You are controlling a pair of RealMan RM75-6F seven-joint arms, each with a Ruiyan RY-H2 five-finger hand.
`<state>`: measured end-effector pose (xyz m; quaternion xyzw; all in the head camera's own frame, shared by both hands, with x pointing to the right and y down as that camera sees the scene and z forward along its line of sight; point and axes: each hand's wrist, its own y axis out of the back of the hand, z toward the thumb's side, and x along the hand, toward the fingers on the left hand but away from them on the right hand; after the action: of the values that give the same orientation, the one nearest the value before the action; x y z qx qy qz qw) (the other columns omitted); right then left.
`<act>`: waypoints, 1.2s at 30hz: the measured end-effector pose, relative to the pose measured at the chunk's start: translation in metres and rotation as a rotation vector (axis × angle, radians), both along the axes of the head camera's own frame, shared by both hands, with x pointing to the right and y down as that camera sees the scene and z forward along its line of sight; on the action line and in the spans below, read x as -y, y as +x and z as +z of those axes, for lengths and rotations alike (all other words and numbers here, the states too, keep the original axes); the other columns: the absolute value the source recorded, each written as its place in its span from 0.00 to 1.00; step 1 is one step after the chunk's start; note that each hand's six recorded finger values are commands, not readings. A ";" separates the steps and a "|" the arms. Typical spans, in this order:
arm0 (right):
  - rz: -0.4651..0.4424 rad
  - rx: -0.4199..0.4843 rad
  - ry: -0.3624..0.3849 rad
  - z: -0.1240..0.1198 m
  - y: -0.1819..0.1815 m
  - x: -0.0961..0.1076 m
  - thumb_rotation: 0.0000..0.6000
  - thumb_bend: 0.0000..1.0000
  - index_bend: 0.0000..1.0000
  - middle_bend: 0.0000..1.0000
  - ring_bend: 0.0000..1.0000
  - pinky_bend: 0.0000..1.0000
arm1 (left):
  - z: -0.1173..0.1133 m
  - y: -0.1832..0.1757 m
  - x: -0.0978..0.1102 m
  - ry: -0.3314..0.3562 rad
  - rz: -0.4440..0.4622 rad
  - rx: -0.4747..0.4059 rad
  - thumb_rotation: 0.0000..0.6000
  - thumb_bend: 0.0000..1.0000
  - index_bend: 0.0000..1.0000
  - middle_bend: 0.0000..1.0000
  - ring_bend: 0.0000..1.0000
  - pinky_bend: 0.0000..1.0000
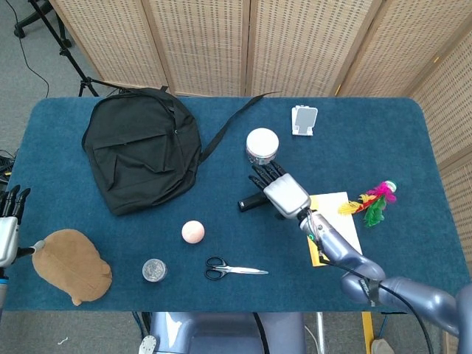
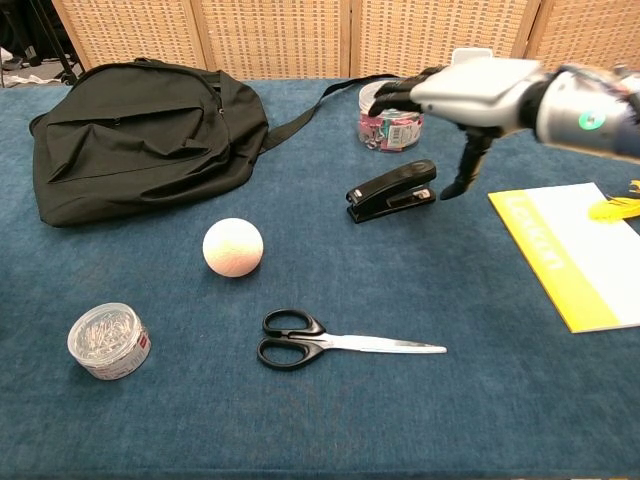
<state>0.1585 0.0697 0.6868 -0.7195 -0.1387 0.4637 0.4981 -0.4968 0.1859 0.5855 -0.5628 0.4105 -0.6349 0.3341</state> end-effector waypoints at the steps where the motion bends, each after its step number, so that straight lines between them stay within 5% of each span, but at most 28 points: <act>1: -0.004 -0.011 -0.002 0.006 -0.002 0.001 1.00 0.00 0.12 0.07 0.01 0.09 | 0.000 -0.001 0.001 -0.003 -0.006 -0.002 1.00 0.00 0.00 0.00 0.00 0.00; 9: -0.034 -0.050 -0.010 0.047 -0.025 0.001 1.00 0.18 0.34 0.32 0.26 0.31 | 0.003 -0.006 0.005 -0.021 -0.027 -0.012 1.00 0.00 0.00 0.00 0.00 0.00; 16: -0.040 -0.011 0.011 0.057 -0.033 -0.002 1.00 0.42 0.54 0.52 0.42 0.36 | 0.004 -0.008 0.006 -0.029 -0.033 -0.014 1.00 0.00 0.00 0.00 0.00 0.00; 20: -0.039 0.055 0.040 0.048 -0.036 -0.001 1.00 0.53 0.56 0.55 0.44 0.36 | 0.005 -0.007 0.006 -0.034 -0.030 -0.013 1.00 0.00 0.00 0.00 0.00 0.00; 28: -0.056 0.140 0.093 0.011 -0.023 0.002 1.00 0.57 0.57 0.55 0.44 0.36 | 0.007 -0.002 0.004 -0.042 -0.014 -0.011 1.00 0.00 0.00 0.00 0.00 0.00; 36: -0.047 0.071 0.160 -0.027 0.056 -0.010 1.00 0.57 0.57 0.55 0.44 0.37 | 0.006 0.001 0.001 -0.043 -0.001 -0.016 1.00 0.00 0.00 0.00 0.00 0.00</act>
<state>0.2144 0.0798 0.6599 -0.6966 -0.1761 0.4135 0.5592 -0.4953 0.1852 0.5913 -0.5745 0.3999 -0.6392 0.3184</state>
